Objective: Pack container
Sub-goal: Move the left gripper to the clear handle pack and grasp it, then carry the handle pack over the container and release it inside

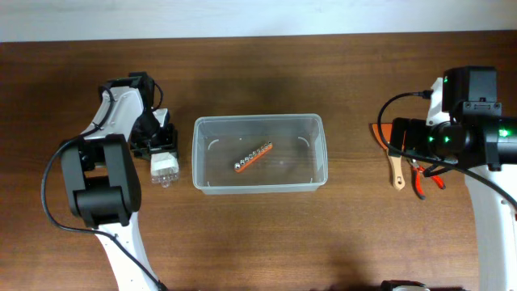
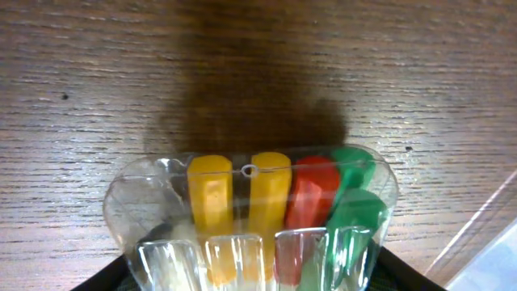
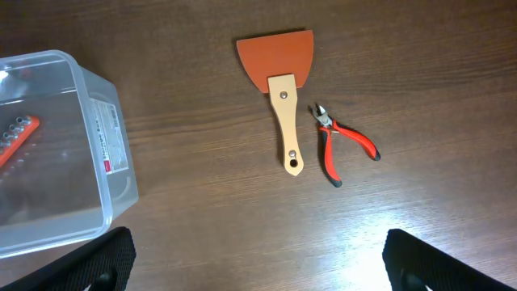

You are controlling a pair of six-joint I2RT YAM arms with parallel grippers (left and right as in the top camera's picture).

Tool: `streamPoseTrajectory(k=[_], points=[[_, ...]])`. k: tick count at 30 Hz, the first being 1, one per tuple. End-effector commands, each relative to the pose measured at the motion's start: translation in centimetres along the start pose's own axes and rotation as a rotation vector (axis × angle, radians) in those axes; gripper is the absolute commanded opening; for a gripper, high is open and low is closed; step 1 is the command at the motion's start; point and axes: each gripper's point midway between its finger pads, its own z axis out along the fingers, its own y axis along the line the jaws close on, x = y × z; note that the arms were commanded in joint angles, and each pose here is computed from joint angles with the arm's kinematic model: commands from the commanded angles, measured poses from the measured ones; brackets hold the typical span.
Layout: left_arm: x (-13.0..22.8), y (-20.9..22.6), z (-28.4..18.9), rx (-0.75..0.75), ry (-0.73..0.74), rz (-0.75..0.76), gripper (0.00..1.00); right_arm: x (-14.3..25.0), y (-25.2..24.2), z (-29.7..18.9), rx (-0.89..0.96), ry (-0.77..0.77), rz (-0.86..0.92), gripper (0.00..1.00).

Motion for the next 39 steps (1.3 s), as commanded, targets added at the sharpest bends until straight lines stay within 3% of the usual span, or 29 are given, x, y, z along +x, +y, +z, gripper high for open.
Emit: streamPoseTrajectory(k=[1,4,11,15,25,33,37,39], points=[[0.4,-0.1,1.6,0.018,0.043,-0.005,0.41,-0.6,-0.4,-0.5,0.018,-0.026,0.006,0.99],[0.5,-0.1,1.6,0.018,0.044,-0.005,0.37,-0.6,-0.4,-0.5,0.018,-0.026,0.007,0.99],[0.5,-0.1,1.6,0.018,0.044,-0.005,0.1,-0.6,-0.4,-0.5,0.018,-0.026,0.007,0.99],[0.4,-0.1,1.6,0.018,0.043,-0.005,0.02,-0.6,-0.4,-0.5,0.018,-0.026,0.007,0.99],[-0.8,-0.2,-1.5,0.012,-0.002,-0.001,0.02,-0.6,-0.4,-0.6,0.018,-0.027,0.007,0.98],[-3.3,-0.9,-11.8,-0.007,-0.25,0.033,0.02,-0.6,-0.4,-0.5,0.018,-0.026,0.006,0.99],[-2.3,-3.8,-17.6,-0.03,-0.373,0.24,0.02,-0.6,-0.4,-0.5,0.018,-0.028,0.007,0.99],[-1.2,-6.5,-19.5,-0.053,-0.416,0.413,0.02,-0.7,-0.4,-0.5,0.018,-0.03,0.006,0.99]])
